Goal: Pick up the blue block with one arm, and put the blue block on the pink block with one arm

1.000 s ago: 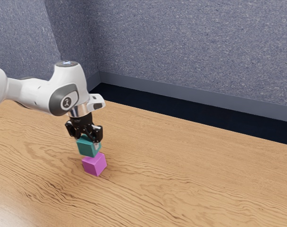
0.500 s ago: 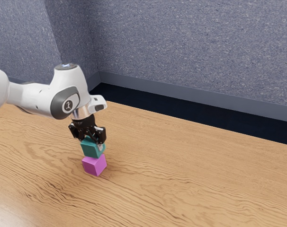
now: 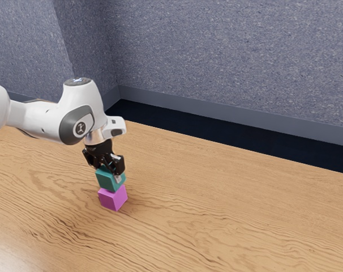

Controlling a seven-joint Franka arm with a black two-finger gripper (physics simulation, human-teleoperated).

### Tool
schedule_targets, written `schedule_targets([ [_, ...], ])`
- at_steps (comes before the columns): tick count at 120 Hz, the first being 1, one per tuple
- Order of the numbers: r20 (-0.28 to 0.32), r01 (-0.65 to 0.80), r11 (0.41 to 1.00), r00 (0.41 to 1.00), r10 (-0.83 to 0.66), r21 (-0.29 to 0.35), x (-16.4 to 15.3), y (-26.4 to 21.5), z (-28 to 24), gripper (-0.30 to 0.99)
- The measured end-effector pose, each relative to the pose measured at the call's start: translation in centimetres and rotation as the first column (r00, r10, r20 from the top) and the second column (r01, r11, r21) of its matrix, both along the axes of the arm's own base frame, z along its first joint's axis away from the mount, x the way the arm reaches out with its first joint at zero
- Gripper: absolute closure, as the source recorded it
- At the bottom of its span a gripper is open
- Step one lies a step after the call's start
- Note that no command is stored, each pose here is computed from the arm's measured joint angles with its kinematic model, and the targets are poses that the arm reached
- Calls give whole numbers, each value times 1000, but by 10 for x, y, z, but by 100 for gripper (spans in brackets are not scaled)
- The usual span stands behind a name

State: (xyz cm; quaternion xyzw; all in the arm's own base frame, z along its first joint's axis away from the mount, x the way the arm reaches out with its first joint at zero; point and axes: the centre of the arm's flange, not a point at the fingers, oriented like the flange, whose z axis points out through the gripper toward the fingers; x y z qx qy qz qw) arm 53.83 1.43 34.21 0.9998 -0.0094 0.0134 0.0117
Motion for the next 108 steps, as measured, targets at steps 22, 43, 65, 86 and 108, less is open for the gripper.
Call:
schedule_targets([
  [22,-3,25,1000,1000,-25,1,-3,5,-2,30],
  [43,-8,48,999,999,-48,3,-9,4,-2,30],
  [65,-10,57,998,998,-57,1,-10,5,-3,30],
  [86,-14,49,999,999,-49,0,-10,6,-5,30],
  [108,-18,35,999,999,-35,-1,-11,7,-6,30],
])
